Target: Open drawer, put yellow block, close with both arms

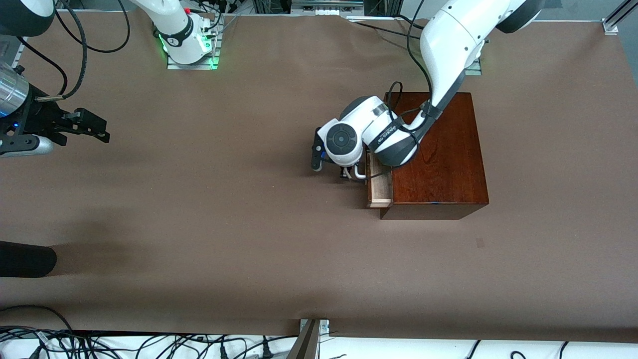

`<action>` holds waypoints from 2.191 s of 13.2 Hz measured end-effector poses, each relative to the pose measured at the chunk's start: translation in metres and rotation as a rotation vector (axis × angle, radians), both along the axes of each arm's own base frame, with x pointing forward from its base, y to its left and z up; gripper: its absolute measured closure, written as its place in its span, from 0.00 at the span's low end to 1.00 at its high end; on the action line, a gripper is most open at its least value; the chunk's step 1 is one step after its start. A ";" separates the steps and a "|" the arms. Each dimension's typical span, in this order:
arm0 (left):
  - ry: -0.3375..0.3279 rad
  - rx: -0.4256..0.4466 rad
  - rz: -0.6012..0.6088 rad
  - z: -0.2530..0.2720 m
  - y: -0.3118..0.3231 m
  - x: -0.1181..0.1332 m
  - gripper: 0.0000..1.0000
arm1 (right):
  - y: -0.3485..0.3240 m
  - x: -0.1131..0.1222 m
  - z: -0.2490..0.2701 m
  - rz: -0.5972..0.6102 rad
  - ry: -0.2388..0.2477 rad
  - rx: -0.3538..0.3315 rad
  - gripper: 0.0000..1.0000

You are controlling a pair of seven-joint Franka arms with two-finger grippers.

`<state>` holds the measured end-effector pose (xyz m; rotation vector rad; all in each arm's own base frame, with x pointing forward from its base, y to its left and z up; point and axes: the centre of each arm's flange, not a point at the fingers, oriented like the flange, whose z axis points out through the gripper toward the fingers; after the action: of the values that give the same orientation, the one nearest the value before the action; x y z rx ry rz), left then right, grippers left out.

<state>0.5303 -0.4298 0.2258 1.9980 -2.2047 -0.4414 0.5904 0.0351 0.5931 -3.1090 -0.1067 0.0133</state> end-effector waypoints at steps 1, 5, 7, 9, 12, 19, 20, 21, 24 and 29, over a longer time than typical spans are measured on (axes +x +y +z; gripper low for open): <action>0.015 0.019 0.008 -0.002 0.011 0.004 0.00 | 0.000 0.000 0.000 0.000 0.000 0.000 0.00; 0.039 0.039 0.026 -0.003 0.035 0.017 0.00 | 0.000 0.000 0.000 0.000 0.000 0.000 0.00; 0.043 0.043 0.029 -0.003 0.038 0.019 0.00 | 0.000 0.000 0.000 0.000 0.000 0.000 0.00; 0.051 0.051 0.033 -0.004 0.043 0.020 0.00 | 0.000 0.000 0.000 0.000 0.000 0.000 0.00; 0.051 0.050 0.033 -0.003 0.043 0.020 0.00 | 0.000 0.000 0.000 0.000 0.000 0.000 0.00; -0.036 0.074 0.143 0.095 0.049 0.042 0.00 | 0.000 0.000 0.000 0.000 0.000 0.000 0.00; -0.046 0.102 0.179 0.129 0.053 0.041 0.00 | 0.000 0.000 0.000 0.000 -0.001 0.000 0.00; -0.055 0.135 0.223 0.164 0.060 0.039 0.00 | 0.000 0.000 0.000 0.001 -0.001 0.000 0.00; -0.119 0.218 0.375 0.246 0.093 0.038 0.00 | 0.000 0.000 0.000 0.001 -0.001 -0.004 0.00; -0.241 0.248 0.615 0.340 0.191 0.054 0.00 | 0.000 0.000 0.000 0.002 -0.001 -0.007 0.00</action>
<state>0.5840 -0.2390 0.5655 2.8347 -1.5586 -0.4172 0.5906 0.0355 0.5931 -3.1160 -0.1106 0.0116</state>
